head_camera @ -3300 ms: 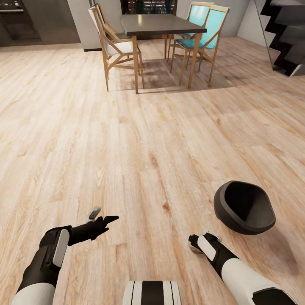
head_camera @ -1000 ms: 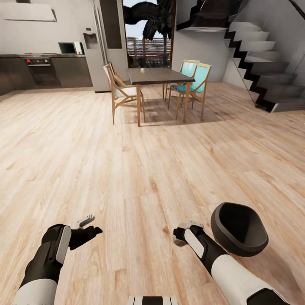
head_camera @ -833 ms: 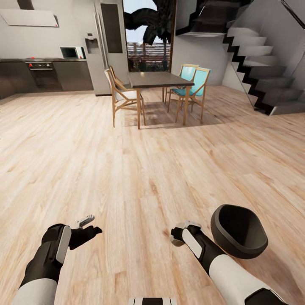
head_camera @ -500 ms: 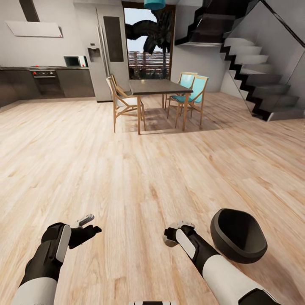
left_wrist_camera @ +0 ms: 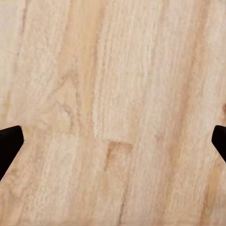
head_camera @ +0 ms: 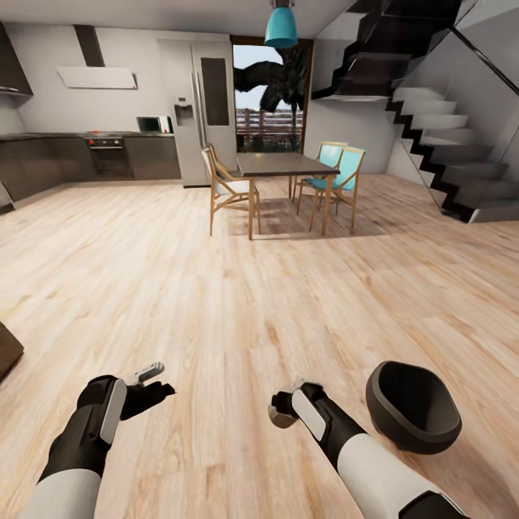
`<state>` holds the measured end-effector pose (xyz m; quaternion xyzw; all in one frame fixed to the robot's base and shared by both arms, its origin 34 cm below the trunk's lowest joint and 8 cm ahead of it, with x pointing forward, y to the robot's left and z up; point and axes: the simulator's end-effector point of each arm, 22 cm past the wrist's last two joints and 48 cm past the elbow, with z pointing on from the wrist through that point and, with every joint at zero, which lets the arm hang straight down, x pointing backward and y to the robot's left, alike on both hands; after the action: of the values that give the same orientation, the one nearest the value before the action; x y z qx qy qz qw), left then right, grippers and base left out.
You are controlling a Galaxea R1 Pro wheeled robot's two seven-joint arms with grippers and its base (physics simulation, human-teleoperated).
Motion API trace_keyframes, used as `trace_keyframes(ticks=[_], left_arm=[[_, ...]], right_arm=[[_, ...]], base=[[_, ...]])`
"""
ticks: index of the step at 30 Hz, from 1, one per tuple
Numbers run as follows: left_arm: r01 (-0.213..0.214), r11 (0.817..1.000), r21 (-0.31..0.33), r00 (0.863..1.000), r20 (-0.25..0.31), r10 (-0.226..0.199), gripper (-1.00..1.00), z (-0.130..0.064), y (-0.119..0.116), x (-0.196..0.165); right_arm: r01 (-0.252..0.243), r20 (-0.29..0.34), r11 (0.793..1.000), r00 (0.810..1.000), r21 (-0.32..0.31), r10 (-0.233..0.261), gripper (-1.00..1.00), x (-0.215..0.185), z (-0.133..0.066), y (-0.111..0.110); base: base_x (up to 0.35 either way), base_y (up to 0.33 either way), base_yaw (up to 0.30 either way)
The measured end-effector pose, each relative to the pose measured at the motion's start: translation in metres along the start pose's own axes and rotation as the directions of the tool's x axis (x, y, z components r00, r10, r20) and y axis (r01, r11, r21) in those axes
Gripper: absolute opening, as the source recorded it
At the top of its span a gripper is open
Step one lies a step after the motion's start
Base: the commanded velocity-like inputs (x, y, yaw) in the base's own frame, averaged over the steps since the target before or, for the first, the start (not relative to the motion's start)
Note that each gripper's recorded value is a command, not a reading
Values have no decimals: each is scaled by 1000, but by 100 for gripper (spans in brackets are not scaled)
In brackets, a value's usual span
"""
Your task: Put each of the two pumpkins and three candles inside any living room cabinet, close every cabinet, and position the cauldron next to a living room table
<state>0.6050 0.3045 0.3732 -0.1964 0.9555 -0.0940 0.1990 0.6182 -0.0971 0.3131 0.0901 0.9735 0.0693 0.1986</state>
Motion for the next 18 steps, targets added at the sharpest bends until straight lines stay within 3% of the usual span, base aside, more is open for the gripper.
trace_keyframes(ticks=[8, 18], left_arm=[[-39, 999, 12, 999, 20, 39, 100, -11, -14, -6], [-44, 999, 26, 998, 49, 43, 100, -25, -21, -14]], right_arm=[[8, 16, 1000, 1000, -4, -8, -100, -8, -12, 3], [9, 47, 999, 999, 48, -12, -100, -20, -27, -6]], base=[[-42, 0, 263], [-298, 0, 250]])
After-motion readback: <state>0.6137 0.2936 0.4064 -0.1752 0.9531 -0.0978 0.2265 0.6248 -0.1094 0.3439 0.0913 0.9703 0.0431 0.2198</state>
